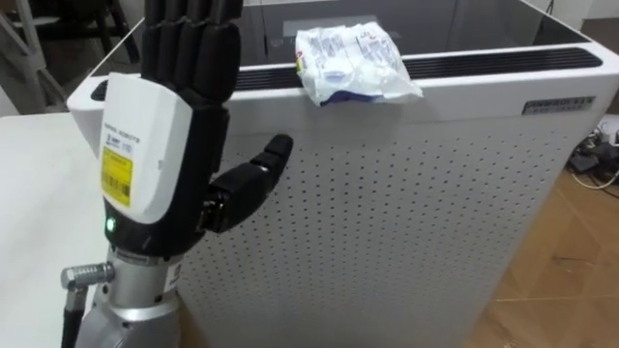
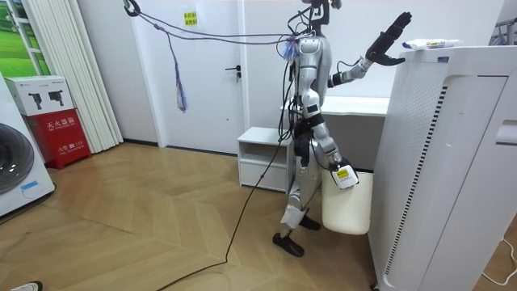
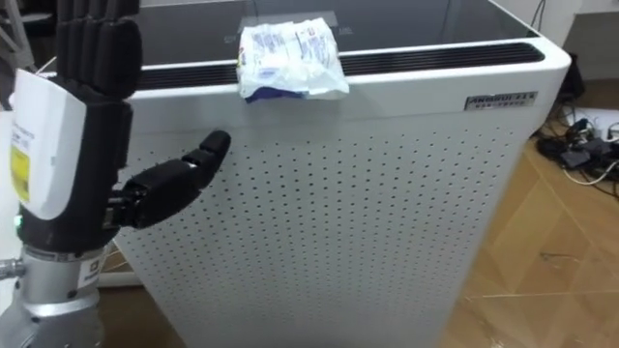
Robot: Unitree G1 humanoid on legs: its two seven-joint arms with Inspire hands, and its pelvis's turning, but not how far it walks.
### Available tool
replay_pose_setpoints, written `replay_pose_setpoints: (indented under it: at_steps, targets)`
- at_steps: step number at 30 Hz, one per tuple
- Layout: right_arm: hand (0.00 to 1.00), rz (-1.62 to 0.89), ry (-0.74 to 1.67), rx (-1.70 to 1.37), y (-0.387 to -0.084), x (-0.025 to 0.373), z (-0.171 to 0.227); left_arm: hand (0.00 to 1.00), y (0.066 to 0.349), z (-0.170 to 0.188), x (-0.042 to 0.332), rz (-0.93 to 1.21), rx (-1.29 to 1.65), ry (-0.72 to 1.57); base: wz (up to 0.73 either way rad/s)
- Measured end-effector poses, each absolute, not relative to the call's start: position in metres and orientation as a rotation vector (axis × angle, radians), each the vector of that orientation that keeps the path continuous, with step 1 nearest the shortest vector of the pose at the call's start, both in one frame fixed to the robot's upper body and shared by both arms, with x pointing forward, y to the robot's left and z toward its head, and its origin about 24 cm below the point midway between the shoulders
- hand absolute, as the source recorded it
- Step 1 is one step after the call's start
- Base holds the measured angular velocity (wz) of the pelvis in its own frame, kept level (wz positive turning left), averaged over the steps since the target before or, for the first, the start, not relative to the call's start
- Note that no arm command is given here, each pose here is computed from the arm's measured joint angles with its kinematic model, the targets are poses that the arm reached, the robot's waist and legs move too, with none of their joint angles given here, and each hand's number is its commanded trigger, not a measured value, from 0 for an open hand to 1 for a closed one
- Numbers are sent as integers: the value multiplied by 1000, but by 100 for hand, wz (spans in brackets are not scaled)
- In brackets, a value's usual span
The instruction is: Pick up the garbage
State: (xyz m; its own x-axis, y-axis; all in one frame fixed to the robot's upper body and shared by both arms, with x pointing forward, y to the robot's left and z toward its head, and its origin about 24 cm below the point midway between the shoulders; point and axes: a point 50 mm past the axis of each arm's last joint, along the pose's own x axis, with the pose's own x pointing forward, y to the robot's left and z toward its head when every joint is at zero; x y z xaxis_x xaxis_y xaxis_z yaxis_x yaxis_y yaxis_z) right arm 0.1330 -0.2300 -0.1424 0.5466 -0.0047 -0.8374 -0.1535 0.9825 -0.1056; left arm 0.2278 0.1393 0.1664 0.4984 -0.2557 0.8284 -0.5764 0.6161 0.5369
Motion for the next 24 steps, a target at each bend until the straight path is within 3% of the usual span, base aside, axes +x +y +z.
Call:
replay_pose_setpoints:
  at_steps: [10,24]
  targets:
    - [100,153,989,-233,-227,134,-142,0,124,155,225,106,932,-1036,-2]
    - [100,197,987,-274,-226,135,-141,0,123,152,227,43,984,-1002,-6]
